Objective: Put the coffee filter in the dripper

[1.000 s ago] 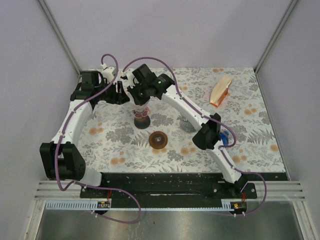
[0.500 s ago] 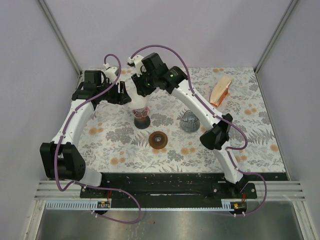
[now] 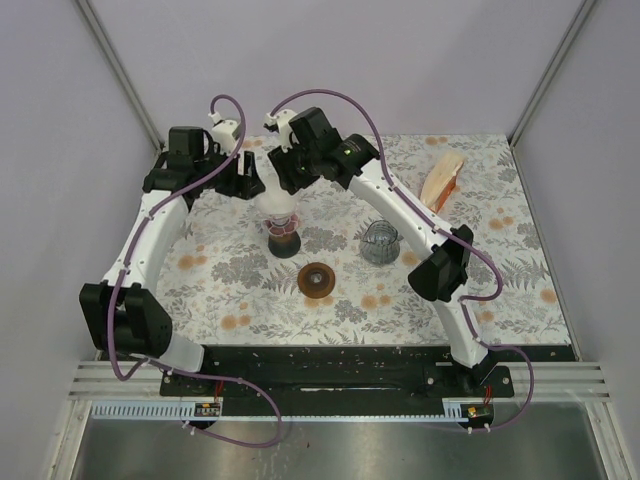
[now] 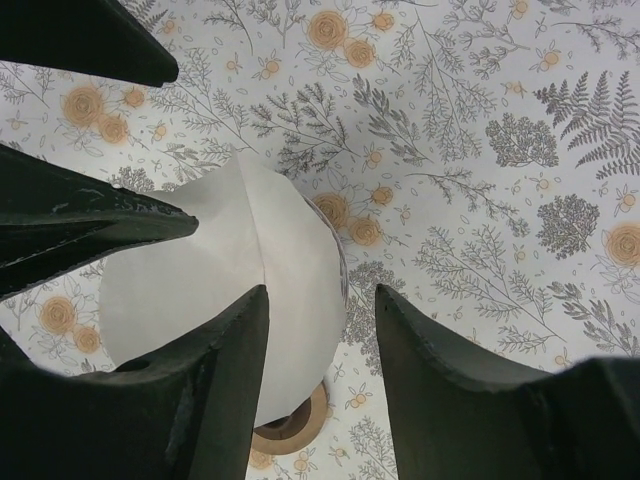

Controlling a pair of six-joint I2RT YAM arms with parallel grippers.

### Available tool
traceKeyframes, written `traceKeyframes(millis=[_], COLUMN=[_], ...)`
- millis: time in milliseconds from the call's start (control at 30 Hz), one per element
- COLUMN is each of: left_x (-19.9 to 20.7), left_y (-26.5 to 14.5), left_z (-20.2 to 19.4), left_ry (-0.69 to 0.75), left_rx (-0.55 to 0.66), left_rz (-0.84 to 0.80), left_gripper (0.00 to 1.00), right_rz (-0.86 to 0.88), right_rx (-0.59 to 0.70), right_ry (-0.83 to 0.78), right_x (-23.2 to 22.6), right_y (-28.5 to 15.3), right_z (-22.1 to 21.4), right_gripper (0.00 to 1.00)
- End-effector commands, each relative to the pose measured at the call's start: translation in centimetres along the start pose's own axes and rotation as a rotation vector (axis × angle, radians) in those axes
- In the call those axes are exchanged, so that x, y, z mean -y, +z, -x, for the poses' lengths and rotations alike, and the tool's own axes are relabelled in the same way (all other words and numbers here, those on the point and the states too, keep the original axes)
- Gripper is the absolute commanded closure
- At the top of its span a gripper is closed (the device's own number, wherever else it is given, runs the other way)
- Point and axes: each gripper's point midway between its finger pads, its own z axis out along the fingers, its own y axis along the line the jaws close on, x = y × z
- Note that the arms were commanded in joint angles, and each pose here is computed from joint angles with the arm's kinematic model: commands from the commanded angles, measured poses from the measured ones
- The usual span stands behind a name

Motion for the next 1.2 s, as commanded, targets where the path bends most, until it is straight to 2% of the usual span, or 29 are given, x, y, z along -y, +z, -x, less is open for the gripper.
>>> traceKeyframes(millis=[0, 200, 433, 667, 900, 1000, 1167], left_x=[-0.2, -0.4, -0.3, -1.6, -1.9, -1.2, 0.0], left_y=[-0.1, 1.6, 2.9, 3.0, 3.0, 2.8, 2.2], left_z=[2.9, 2.2, 0.0, -0.7, -1.0, -0.8, -0.1], left_ry=[0.063, 0.083, 0.119, 0.123, 0.146, 0.155, 0.177], left_rx=[0.045, -0.005, -0.089, -0.113, -0.11, -0.097, -0.067], left_rz=[0.024, 0.027, 0.035, 0.104, 0.133, 0.109, 0.07], left_gripper=[0.26, 0.26, 0.28, 0.31, 0.41, 0.4, 0.28], right_rz=[-0.052, -0.087, -0.025, -0.007, -0.009, -0.001, 0.021], right_rx=[0.11, 0.049, 0.017, -0.006, -0.016, -0.004, 0.029], right_ry=[0.018, 0.049, 0.056, 0.086, 0.087, 0.086, 0.081], right_x=[1.3, 3.1, 2.2, 1.8, 1.8, 1.7, 1.2], right_y=[-2.7, -0.6, 1.1, 2.2, 2.2, 1.9, 0.8], right_z=[3.2, 1.0, -0.4, -1.5, -1.8, -1.3, -0.1], right_gripper=[0.44, 0.42, 0.39, 0.39, 0.38, 0.38, 0.36])
